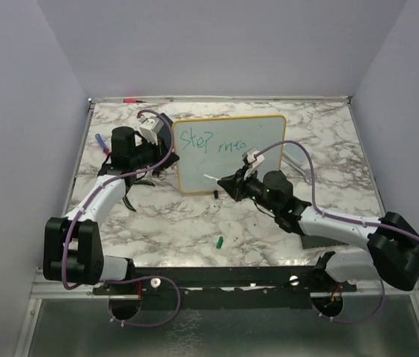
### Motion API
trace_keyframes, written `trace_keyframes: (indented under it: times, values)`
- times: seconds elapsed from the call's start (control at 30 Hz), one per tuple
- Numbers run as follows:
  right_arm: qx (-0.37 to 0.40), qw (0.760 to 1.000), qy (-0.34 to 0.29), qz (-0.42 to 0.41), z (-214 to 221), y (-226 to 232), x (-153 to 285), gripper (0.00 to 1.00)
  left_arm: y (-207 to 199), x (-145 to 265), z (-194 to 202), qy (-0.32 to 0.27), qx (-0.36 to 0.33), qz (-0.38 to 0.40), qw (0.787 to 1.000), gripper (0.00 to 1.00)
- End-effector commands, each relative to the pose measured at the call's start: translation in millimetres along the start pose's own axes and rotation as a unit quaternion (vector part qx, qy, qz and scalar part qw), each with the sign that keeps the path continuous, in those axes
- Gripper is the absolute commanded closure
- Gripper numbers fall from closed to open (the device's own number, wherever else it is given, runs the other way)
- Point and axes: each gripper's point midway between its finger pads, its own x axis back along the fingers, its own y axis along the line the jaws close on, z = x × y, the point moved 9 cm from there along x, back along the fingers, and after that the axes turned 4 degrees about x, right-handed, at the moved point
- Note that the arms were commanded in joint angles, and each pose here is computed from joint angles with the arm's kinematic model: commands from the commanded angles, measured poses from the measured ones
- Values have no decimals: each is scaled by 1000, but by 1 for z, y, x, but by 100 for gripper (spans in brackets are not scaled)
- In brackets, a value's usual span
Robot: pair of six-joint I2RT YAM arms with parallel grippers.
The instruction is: Write a sentence on the whiteboard
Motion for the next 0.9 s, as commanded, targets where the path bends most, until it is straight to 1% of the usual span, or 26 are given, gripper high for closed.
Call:
trace_keyframes:
  times: [0.0,0.23,0.53,0.87]
  values:
    - [-6,998,-55,-9,-21,9,-19,99,-6,4,-10,-25,-16,-5,1000,100]
    - [-7,998,-50,33,-13,2,-34,99,-6,4,-10,-23,-15,-3,1000,100]
    - [-2,997,-36,66,-5,-5,-46,100,-6,4,-9,-22,-15,-2,1000,100]
    - [11,998,-18,66,2,-4,-58,99,-6,4,-10,-23,-16,-2,1000,100]
